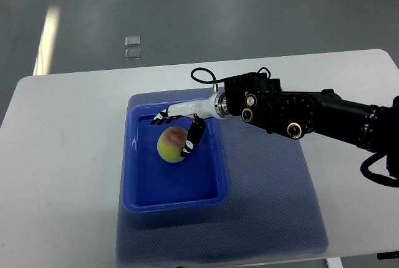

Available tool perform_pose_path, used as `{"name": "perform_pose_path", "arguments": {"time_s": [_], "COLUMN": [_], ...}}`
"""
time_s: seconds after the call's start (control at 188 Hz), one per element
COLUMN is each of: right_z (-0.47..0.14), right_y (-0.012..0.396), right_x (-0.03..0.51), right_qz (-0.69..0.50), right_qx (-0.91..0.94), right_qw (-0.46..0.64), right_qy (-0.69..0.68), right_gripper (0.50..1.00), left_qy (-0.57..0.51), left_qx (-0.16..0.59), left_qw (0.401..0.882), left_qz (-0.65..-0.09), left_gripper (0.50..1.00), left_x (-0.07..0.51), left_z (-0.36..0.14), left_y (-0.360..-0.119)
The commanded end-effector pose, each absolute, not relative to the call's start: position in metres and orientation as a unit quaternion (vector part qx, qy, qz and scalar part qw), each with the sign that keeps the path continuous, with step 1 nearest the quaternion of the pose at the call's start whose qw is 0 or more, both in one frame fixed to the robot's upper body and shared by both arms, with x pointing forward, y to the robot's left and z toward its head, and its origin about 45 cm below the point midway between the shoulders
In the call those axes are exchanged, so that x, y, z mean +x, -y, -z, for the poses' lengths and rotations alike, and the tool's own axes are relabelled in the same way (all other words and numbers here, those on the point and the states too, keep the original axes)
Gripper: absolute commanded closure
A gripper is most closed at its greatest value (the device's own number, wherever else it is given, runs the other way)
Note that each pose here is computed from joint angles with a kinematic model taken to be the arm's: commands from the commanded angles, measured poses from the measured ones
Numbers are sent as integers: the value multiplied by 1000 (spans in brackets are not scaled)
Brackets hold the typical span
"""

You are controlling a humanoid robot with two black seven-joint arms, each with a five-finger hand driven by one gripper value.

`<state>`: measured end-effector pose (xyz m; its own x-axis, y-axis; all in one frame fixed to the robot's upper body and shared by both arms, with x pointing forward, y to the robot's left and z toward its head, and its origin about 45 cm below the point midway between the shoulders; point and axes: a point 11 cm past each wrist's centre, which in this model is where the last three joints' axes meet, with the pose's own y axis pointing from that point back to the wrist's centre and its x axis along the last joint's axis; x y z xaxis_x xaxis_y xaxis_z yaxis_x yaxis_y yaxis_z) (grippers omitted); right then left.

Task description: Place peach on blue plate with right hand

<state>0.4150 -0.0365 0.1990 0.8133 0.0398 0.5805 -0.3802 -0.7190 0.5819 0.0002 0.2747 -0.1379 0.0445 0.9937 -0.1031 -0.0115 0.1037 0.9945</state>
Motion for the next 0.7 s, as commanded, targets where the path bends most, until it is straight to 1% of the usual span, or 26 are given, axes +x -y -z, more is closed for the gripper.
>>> {"name": "perform_pose_path", "arguments": {"time_s": [0.0, 0.048, 0.053, 0.149, 0.202, 0.207, 0.26, 0.318, 0.324, 0.334, 0.441, 0.541, 0.6, 0.605, 0.695], "right_z": [-237, -237, -258, -297, -297, -319, -332, -332, -329, -327, -320, -288, -288, -270, -250], "right_y": [32, 32, 41, 75, 75, 91, 108, 112, 135, 141, 177, 219, 219, 230, 233], "right_x": [431, 431, 443, 466, 466, 476, 483, 484, 488, 488, 491, 485, 485, 479, 473], "right_qz": [-307, -307, -304, -279, -279, -260, -222, -210, -153, -138, -35, 82, 82, 138, 205], "right_qx": [882, 882, 885, 895, 895, 902, 912, 914, 919, 918, 907, 867, 867, 843, 805], "right_qw": [337, 337, 320, 278, 278, 239, 187, 175, 121, 108, -2, -103, -103, -152, -221], "right_qy": [120, 120, 146, 210, 211, 248, 291, 299, 344, 355, 420, 481, 481, 498, 511], "right_gripper": [568, 568, 568, 568, 568, 568, 568, 568, 568, 568, 568, 568, 568, 568, 568], "left_qy": [-511, -511, -512, -514, -514, -514, -514, -514, -514, -514, -514, -517, -517, -517, -517], "left_qx": [481, 481, 482, 484, 484, 483, 484, 484, 484, 484, 484, 482, 482, 482, 482], "left_qw": [539, 539, 538, 536, 536, 537, 536, 536, 537, 537, 538, 540, 540, 540, 541], "left_qz": [-466, -466, -465, -463, -463, -463, -463, -463, -462, -462, -460, -457, -457, -457, -456], "left_gripper": [500, 500, 500, 500, 500, 500, 500, 500, 500, 500, 500, 500, 500, 500, 500], "left_x": [0, 0, 0, -1, -1, -1, -1, -1, -1, -1, -1, -2, -2, -2, -2], "left_z": [138, 138, 138, 138, 138, 138, 138, 138, 138, 138, 138, 138, 138, 138, 138], "left_y": [-275, -275, -275, -275, -275, -275, -275, -275, -275, -275, -274, -270, -270, -269, -269]}}
